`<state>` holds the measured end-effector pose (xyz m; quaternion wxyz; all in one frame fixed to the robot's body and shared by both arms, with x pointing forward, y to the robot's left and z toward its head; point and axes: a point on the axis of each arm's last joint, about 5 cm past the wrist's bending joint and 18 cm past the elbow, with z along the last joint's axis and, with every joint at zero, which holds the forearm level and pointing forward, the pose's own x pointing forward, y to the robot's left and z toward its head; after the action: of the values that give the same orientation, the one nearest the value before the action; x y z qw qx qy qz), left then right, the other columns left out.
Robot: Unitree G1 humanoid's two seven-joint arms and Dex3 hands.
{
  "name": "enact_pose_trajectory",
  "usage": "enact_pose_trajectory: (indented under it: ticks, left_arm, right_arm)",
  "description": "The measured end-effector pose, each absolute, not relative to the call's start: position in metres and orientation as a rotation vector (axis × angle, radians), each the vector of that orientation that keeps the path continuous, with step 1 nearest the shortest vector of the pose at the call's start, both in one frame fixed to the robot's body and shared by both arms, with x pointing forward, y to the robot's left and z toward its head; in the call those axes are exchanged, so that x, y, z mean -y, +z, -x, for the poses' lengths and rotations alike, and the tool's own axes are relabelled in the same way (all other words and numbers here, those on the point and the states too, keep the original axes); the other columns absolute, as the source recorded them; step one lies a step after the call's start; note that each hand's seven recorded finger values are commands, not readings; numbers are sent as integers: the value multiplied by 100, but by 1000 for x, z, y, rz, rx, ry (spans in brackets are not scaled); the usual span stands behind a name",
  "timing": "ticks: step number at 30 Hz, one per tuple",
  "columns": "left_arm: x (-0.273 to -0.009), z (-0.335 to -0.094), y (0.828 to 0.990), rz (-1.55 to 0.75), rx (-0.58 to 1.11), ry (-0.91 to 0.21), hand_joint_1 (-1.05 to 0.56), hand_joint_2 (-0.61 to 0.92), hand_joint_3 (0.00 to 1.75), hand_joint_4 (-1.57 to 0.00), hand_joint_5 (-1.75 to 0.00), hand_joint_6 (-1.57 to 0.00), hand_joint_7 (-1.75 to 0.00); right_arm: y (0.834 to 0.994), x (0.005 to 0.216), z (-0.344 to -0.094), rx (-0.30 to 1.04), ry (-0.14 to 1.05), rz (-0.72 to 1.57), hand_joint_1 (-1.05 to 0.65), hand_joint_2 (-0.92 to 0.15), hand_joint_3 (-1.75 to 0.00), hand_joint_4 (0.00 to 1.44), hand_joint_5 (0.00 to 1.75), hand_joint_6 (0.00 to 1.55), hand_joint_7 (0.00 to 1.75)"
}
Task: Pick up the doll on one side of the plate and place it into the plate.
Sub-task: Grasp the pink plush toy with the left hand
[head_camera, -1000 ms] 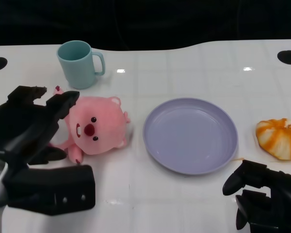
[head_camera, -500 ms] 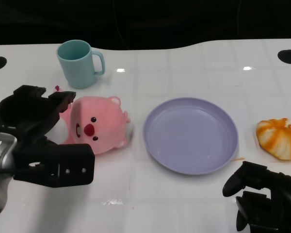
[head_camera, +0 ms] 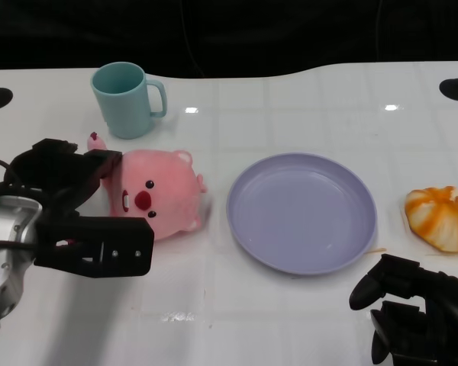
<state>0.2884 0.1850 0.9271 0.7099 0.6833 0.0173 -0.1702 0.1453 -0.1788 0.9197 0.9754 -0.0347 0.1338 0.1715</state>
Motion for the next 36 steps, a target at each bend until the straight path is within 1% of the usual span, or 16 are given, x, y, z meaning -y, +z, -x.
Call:
enact_pose_trajectory:
  ticks: [3, 7, 14, 17, 20, 26, 27, 29, 36]
  left_arm:
    - [-182, -293, 923, -1513, -40, -385, -39, 82, 0, -6, -18, -19, 0]
    - [-178, -299, 924, -1510, -38, -388, -39, 83, 0, -6, -16, -18, 0]
    - [-174, -310, 918, -1492, -60, -381, -56, 86, 1, -7, -14, -16, 0]
    - [-172, -315, 916, -1476, -73, -371, -52, 83, 0, -9, -14, -16, 0]
    - [-173, -316, 911, -1464, -103, -369, -50, 82, 0, -11, -14, -17, 0]
    - [-171, -320, 906, -1446, -150, -368, -53, 85, 1, -16, -12, -19, -1]
    - [-171, -321, 905, -1443, -155, -367, -44, 81, 0, -18, -11, -22, -2]
    - [-172, -321, 904, -1438, -174, -368, -38, 80, 1, -20, -11, -24, -2]
    - [-169, -322, 899, -1418, -227, -377, -35, 82, 1, -26, -9, -29, -2]
  right_arm:
    - [920, 179, -145, -270, 346, 70, 1, -79, -98, 61, 175, 47, 150]
    - [919, 179, -145, -271, 346, 69, 1, -79, -97, 60, 175, 46, 149]
    - [919, 179, -144, -275, 345, 67, 1, -79, -97, 59, 175, 46, 149]
    - [918, 179, -143, -278, 344, 66, 1, -79, -97, 59, 175, 46, 149]
    - [918, 179, -143, -279, 344, 66, 0, -79, -97, 59, 175, 46, 149]
    - [917, 179, -142, -285, 343, 65, -1, -78, -97, 59, 175, 46, 148]
    - [917, 179, -142, -285, 343, 65, -2, -77, -97, 59, 175, 46, 148]
    - [917, 179, -141, -285, 342, 65, -2, -77, -97, 59, 175, 46, 148]
    - [917, 179, -140, -285, 341, 65, -3, -76, -98, 59, 175, 47, 148]
